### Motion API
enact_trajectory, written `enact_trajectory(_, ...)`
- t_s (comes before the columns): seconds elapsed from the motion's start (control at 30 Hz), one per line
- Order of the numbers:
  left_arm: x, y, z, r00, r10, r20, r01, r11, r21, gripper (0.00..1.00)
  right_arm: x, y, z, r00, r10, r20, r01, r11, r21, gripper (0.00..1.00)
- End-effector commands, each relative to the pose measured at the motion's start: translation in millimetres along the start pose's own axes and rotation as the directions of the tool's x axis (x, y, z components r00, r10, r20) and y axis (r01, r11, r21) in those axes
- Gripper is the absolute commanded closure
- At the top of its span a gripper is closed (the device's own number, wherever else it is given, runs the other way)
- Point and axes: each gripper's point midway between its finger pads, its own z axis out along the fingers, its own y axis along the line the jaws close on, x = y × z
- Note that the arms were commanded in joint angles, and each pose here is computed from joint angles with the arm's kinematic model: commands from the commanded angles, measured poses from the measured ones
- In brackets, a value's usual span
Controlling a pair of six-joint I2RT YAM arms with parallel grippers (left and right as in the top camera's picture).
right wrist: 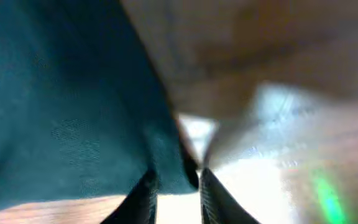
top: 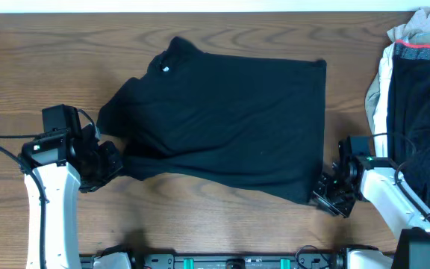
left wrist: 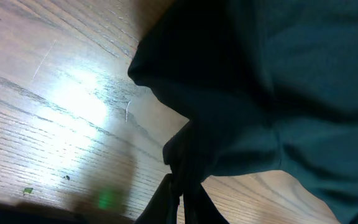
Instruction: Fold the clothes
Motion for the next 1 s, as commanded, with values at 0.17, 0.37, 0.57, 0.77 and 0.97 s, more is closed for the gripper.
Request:
enact_trajectory(0.17,-5,1,-4,0.999,0.031,0.018,-0.031,0.999,-0.009,0.93,-4,32,-13,0.996,-0.092,0.004,0.092,0.988,-0.124,0.99)
enact_trajectory(0.37,-1,1,-6,0.999,0.051,0.002,-0.051,0.999,-0.014,0.94,-13,60,-76,0.975,-0.209,0.073,0.219,0.961,-0.169,0.99)
enact_trajectory(0.57,0,-2,-23,0.995,0.102,-0.004,-0.102,0.995,-0.016,0.94,-37,63,-139,0.951,-0.203,0.232,0.230,0.969,-0.095,0.99)
enact_trajectory(0.77,-2,-7,-44,0.991,0.137,0.012,-0.137,0.990,-0.017,0.94,-49,51,-158,0.942,-0.177,0.285,0.196,0.980,-0.040,0.99)
enact_trajectory(0.97,-6,-5,-60,0.987,0.156,0.033,-0.154,0.987,-0.053,0.94,-51,50,-159,0.929,-0.226,0.294,0.244,0.969,-0.027,0.99)
